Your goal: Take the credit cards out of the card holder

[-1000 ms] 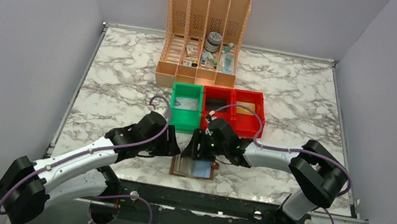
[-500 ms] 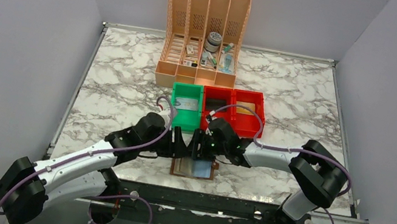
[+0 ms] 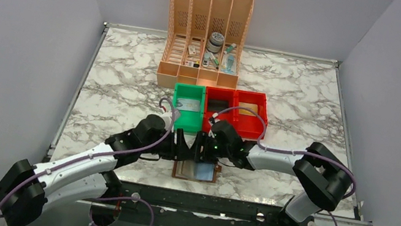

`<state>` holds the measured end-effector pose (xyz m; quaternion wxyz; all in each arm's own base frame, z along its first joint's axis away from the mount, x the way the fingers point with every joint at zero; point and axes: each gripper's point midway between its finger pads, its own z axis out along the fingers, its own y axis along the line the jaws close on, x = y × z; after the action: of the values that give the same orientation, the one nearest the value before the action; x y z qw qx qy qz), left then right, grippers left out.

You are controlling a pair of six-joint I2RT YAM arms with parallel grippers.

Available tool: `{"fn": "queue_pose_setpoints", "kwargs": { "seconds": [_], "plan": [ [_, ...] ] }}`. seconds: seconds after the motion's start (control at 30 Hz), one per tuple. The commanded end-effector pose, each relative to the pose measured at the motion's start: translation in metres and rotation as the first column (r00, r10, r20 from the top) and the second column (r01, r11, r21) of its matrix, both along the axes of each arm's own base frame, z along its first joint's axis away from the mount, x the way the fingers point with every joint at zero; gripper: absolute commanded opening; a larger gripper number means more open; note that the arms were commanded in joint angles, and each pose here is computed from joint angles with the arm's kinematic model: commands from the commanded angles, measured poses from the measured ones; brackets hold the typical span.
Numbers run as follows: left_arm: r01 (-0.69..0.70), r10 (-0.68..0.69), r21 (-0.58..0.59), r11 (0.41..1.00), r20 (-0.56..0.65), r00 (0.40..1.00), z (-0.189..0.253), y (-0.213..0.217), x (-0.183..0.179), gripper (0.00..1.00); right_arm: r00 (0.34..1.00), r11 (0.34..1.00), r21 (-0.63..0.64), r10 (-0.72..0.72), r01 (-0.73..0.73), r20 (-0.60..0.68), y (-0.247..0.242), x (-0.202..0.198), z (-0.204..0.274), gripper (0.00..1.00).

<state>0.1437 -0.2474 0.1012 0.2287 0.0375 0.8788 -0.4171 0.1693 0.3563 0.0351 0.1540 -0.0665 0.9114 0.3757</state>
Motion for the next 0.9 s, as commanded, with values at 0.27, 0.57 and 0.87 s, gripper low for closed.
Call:
{"fn": "queue_pose_setpoints", "kwargs": {
  "seconds": [0.27, 0.57, 0.87],
  "plan": [
    [0.074, -0.074, 0.002, 0.997, -0.046, 0.996, -0.009, 0.005, -0.023, 0.49, 0.991, 0.997, 0.012, -0.071, 0.073, -0.115, -0.026, -0.013, -0.021, 0.56],
    [0.121, -0.123, -0.023, 0.992, -0.066, 0.990, -0.017, -0.004, -0.027, 0.47, 0.988, 0.996, 0.029, -0.081, 0.086, -0.134, -0.028, -0.015, -0.024, 0.56],
    [0.096, -0.095, 0.012, 0.995, -0.062, 0.994, -0.030, -0.003, -0.022, 0.39, 0.988, 0.996, 0.037, -0.079, 0.085, -0.134, -0.029, -0.014, -0.022, 0.56]
  ]
}}
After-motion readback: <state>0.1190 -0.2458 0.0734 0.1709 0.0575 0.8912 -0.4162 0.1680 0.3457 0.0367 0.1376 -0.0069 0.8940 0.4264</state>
